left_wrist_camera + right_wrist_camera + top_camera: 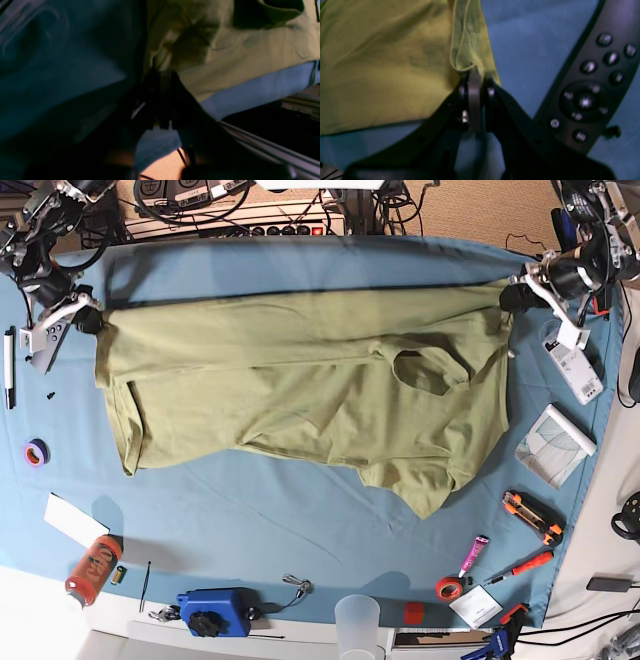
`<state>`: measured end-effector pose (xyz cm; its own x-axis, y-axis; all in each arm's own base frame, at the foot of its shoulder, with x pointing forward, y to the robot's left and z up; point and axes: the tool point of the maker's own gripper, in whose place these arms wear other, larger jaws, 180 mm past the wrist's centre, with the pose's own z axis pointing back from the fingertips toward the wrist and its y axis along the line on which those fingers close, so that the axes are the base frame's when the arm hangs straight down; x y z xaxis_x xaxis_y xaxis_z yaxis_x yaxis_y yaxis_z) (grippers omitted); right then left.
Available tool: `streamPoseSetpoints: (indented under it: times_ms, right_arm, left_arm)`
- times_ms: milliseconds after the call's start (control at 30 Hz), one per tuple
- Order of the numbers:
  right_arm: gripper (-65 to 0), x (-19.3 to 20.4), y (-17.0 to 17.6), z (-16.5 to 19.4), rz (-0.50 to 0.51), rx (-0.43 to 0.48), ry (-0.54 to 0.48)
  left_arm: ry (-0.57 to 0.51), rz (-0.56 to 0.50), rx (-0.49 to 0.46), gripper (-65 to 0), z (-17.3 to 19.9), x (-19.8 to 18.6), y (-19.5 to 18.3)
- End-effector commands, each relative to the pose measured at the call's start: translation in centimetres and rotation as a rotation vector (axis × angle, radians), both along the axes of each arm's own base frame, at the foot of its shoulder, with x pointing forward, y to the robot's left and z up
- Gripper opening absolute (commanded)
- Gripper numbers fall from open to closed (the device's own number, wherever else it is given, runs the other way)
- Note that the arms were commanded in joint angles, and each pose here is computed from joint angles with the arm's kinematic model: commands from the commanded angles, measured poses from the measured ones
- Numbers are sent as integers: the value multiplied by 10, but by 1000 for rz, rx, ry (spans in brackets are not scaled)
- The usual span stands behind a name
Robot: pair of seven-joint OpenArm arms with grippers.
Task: Layout the t-shirt on the table in an organized manner, then fold the t-shirt properly
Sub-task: 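Pull the shirt corners apart with both grippers to stretch it, then grasp the shirt hem corners with both grippers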
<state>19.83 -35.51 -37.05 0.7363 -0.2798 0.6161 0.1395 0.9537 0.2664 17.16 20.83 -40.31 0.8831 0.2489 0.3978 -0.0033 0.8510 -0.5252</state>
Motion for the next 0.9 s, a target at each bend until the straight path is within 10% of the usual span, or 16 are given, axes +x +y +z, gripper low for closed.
streamPoseSetpoints:
  times_ms: [0, 433, 633, 867]
  right_arm:
    - [-650, 6, -9, 15, 2, -32, -41]
    - [-650, 2, -7, 11, 12, -26, -8]
    - [-435, -7, -8, 6, 33, -30, 60]
    - [-435, 6, -24, 48, 66, -22, -38]
  left_arm:
    - [45, -18, 46, -650, -3, -9, 9]
    - [29, -38, 43, -650, -1, -8, 8]
    - [8, -54, 12, -384, 4, -6, 2]
    - [-49, -97, 50, -379, 22, 2, -2]
